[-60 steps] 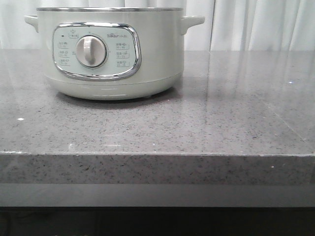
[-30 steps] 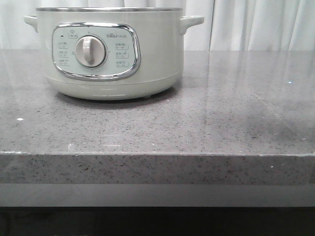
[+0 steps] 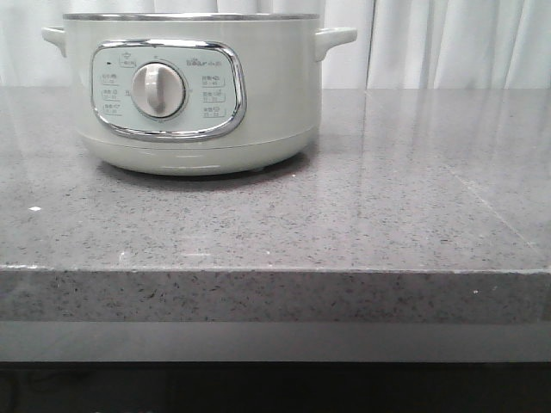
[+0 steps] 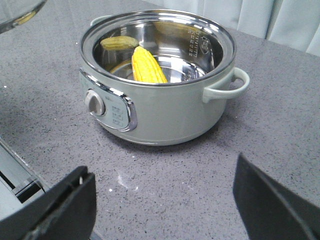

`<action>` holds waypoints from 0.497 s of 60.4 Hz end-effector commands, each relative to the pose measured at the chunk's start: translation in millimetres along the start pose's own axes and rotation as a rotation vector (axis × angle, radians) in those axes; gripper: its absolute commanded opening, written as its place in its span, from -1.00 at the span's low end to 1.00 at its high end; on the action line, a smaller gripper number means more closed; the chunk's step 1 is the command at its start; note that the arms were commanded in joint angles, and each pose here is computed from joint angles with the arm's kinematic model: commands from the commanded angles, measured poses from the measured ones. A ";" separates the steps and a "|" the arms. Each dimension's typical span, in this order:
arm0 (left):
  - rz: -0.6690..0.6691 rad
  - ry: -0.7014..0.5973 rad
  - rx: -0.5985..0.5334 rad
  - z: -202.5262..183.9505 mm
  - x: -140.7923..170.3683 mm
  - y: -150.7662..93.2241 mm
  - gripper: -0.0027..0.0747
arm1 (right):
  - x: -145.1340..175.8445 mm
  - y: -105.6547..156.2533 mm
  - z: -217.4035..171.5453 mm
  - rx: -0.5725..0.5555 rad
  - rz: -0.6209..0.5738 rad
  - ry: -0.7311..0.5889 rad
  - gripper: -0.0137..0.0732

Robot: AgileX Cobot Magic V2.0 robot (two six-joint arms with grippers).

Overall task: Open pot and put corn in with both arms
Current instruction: 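Lower the corn into the pot and open the right gripper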

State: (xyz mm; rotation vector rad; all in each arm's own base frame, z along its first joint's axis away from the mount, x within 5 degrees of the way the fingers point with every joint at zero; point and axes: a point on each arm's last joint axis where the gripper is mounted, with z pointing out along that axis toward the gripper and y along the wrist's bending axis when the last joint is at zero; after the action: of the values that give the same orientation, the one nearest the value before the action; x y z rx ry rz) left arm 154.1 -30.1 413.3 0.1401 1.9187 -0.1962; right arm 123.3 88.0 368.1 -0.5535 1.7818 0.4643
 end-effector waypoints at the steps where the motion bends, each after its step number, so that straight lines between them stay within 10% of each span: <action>1: -0.004 -0.203 0.002 -13.0 -25.2 -1.0 -0.22 | -13.1 -0.8 -10.8 0.011 -0.008 -0.127 0.66; 30: -0.023 -0.215 0.012 -8.4 -27.0 -1.4 -0.22 | -13.6 -0.7 -13.7 0.011 -0.008 -0.135 0.66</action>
State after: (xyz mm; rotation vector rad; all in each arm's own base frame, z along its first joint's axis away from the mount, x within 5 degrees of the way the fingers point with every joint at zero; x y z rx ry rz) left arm 154.1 -30.3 413.4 0.1387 1.9170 -0.1993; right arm 116.1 83.1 368.1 -0.5477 1.7615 0.4684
